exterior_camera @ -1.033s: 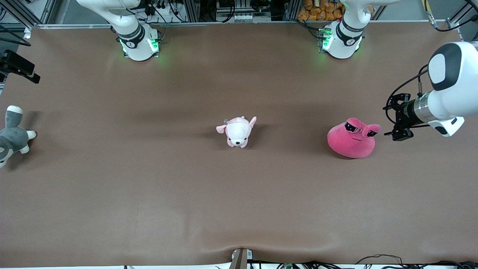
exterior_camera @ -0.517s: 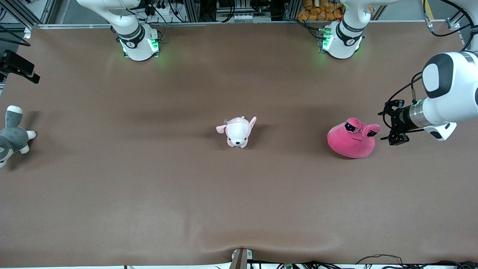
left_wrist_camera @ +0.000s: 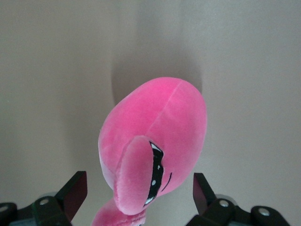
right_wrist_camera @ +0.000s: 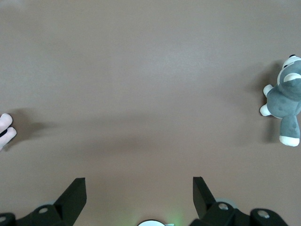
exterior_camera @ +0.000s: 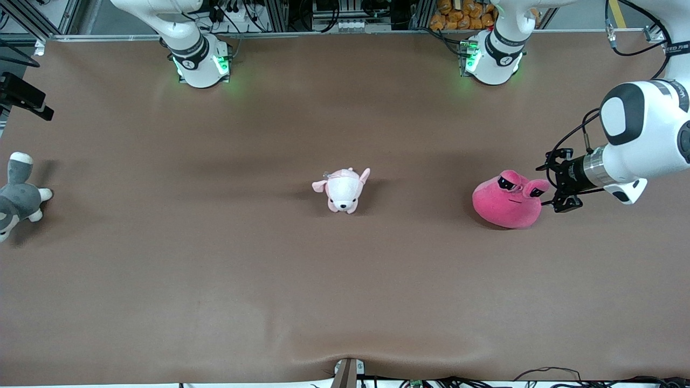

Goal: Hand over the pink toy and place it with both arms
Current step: 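Lower the left gripper and grasp the pink plush's ear, then carry the pink plush toward the middle while the right gripper approaches, then grasp the pink plush with the right gripper and open the left gripper, then carry the pink plush aside with the right gripper while the left withdraws, then release the pink plush on the table and raise the right gripper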

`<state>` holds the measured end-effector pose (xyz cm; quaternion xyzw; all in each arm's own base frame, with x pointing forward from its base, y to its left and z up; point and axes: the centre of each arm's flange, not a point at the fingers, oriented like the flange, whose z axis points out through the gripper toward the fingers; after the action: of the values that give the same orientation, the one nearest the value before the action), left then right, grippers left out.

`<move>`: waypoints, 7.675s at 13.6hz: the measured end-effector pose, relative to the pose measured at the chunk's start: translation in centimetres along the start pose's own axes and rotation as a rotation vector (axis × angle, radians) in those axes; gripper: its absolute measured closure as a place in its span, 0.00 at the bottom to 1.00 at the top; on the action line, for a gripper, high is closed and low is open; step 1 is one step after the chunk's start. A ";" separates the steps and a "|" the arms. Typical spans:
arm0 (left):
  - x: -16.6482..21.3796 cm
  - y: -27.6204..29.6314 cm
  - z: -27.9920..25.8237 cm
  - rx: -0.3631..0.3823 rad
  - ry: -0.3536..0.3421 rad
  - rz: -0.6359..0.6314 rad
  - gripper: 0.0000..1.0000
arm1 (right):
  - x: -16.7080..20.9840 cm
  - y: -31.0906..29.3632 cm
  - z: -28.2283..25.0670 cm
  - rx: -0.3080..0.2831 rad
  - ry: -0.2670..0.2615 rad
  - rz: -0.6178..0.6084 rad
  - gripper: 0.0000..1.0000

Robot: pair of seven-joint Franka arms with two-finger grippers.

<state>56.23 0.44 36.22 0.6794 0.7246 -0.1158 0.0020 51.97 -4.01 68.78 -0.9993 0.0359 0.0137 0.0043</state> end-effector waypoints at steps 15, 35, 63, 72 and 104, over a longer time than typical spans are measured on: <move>-8.3 1.4 -7.8 0.007 -0.022 0.039 0.88 | 1.7 3.2 2.4 0.001 -0.042 0.060 0.00; -38.1 -4.2 -14.8 -0.111 -0.247 -0.165 0.88 | 4.3 -10.4 3.7 0.263 -0.270 1.136 0.00; -52.3 -14.0 -14.0 -0.164 -0.441 -0.266 0.88 | 0.4 -38.2 9.8 0.176 -0.373 1.740 0.70; -51.6 -13.3 -16.2 -0.196 -0.474 -0.279 0.01 | 7.5 -27.4 11.6 0.188 -0.298 1.826 0.85; -19.4 -4.7 -25.4 -0.001 0.265 1.380 0.00 | 15.0 4.6 14.9 0.248 -0.341 1.244 0.00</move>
<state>57.06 -14.57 64.86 0.9924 0.1222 -0.0040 -0.0129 66.22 -9.50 53.47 -0.7680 0.6071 0.1677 0.1162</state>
